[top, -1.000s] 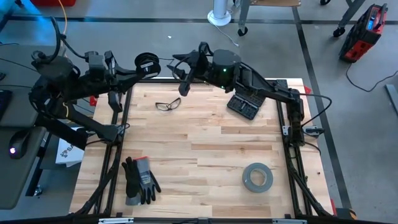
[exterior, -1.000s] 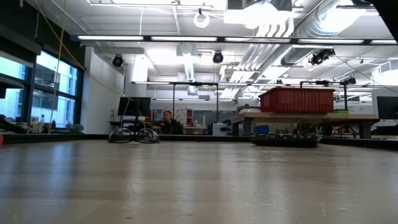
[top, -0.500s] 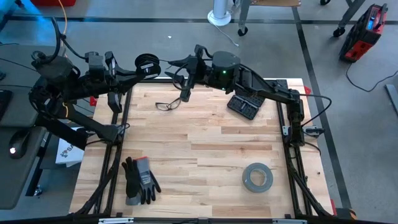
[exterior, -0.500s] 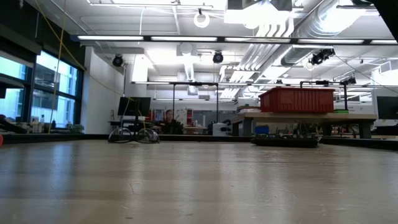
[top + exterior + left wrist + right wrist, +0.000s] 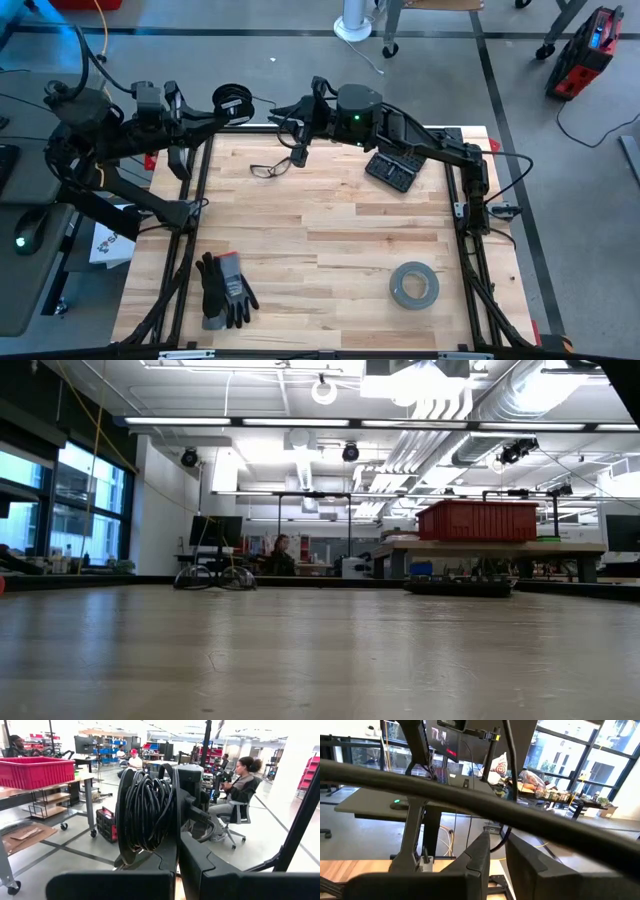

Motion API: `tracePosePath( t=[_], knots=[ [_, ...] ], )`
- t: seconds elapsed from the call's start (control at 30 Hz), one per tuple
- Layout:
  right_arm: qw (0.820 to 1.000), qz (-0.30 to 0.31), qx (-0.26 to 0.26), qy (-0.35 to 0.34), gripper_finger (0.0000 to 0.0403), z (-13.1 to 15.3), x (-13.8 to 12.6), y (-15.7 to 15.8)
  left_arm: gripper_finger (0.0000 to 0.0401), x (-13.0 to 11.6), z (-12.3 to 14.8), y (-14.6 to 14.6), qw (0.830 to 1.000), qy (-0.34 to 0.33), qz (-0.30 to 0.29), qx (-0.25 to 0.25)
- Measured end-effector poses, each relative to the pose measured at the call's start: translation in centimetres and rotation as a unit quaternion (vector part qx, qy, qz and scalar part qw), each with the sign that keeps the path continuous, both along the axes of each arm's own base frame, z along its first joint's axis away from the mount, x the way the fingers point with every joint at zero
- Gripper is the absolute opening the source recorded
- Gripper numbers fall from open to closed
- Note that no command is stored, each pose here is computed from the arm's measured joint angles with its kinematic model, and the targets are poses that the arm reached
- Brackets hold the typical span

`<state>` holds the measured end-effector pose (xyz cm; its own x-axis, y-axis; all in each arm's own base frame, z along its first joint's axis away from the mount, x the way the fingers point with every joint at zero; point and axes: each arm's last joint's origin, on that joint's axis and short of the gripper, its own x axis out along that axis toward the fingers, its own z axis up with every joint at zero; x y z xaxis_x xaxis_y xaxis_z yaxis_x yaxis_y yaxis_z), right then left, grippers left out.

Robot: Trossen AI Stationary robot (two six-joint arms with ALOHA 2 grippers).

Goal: Coil cords
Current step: Coil the black wire on the black spool

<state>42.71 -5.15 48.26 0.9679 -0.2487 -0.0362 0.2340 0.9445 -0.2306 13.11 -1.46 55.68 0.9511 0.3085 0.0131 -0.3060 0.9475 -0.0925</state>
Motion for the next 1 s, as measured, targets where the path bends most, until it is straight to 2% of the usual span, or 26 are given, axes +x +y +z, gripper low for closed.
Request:
tracePosePath(
  t=[0.3, 0.37, 0.47, 0.6, 0.77, 1.0],
  knots=[
    [1.0, 0.005, -0.006, 0.003, 0.0052, 0.0, 0.0, 0.0, 0.0001, -0.3, 0.1, 0.1, 1.0, -0.004, 0.001, -0.001],
    [1.0, 0.006, -0.005, 0.009, 0.004, -0.2, 0.0, 0.0, 0.0001, -0.3, 0.1, 0.1, 1.0, -0.004, 0.002, -0.001],
    [0.999, 0.005, 0.02, 0.025, 0.0008, -0.6, 0.0, 0.1, 0.0001, -0.3, 0.1, 0.2, 1.0, -0.003, 0.018, 0.003],
    [0.998, 0.031, 0.051, 0.019, 0.0002, -0.6, 0.1, 0.9, 0.0001, -0.3, 0.1, 0.2, 1.0, -0.005, 0.028, 0.001],
    [0.996, 0.075, 0.057, -0.005, 0.0001, -0.9, 1.2, 2.8, 0.0001, 1.1, 0.3, 0.1, 0.999, -0.03, 0.022, -0.036],
    [0.99, 0.121, 0.058, -0.04, 0.0001, -1.2, 2.4, 4.6, 0.0001, 3.1, 0.8, -0.2, 0.991, -0.082, -0.031, -0.1]
  ],
)
